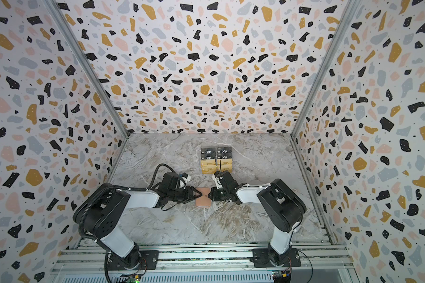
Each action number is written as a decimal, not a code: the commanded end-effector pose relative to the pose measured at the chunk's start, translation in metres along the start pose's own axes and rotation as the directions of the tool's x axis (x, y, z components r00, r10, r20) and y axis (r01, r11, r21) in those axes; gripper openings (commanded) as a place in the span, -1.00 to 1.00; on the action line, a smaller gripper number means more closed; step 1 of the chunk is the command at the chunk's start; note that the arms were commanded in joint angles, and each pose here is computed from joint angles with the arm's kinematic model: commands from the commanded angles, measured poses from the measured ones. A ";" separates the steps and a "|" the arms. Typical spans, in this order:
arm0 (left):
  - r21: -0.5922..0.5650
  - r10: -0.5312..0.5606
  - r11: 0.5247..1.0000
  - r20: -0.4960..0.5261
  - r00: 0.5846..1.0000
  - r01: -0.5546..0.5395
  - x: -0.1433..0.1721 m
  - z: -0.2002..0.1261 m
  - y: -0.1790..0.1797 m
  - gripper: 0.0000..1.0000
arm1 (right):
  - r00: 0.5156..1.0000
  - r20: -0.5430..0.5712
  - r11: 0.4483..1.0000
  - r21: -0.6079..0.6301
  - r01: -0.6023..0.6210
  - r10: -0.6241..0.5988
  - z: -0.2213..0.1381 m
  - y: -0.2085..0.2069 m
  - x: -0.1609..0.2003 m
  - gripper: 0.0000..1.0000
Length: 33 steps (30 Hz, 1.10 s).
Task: Insert credit cards into a card holder
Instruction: Pick up the card holder from the center of the table.
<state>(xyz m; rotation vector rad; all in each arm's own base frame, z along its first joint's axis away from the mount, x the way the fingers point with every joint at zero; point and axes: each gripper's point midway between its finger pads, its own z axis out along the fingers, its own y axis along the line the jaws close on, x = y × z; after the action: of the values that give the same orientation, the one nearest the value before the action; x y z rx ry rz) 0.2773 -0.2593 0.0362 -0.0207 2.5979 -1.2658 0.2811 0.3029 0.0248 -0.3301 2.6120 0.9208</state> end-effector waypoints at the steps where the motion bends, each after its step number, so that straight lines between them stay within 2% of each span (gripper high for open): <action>1: 0.066 0.017 0.998 0.022 1.000 -0.019 -0.005 -0.002 -0.018 -0.10 | 0.991 -0.104 0.978 0.200 -0.060 0.082 0.007 -0.058 0.043 -0.63; 7: 0.100 0.024 0.995 0.014 1.000 -0.025 -0.005 -0.001 -0.025 -0.26 | 0.993 -0.093 0.983 0.172 -0.062 0.079 0.008 -0.052 0.040 -0.63; 14: 0.091 0.018 0.996 -0.010 1.000 -0.017 -0.002 0.008 -0.018 -0.26 | 0.997 -0.058 0.988 0.147 -0.048 0.057 0.004 -0.043 0.031 -0.63; 18: 0.092 0.015 0.996 -0.022 1.000 -0.013 -0.001 0.011 -0.016 -0.35 | 0.997 -0.066 0.988 0.151 -0.033 0.044 0.006 -0.041 0.031 -0.63; 27: 0.095 0.015 0.995 -0.022 1.000 -0.013 -0.006 0.010 -0.022 -0.91 | 0.998 -0.046 0.991 0.128 -0.038 0.044 0.002 -0.034 0.025 -0.63; 33: 0.050 0.037 0.998 0.041 0.998 -0.039 -0.026 -0.007 -0.041 -0.99 | 0.999 0.030 0.996 0.091 0.026 -0.029 -0.029 0.003 -0.015 -0.57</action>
<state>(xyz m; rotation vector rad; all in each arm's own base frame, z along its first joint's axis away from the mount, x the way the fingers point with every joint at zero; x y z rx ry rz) 0.2811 -0.2716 0.0434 -0.0289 2.6093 -1.3259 0.2822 0.2999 0.0322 -0.3214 2.6055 0.8958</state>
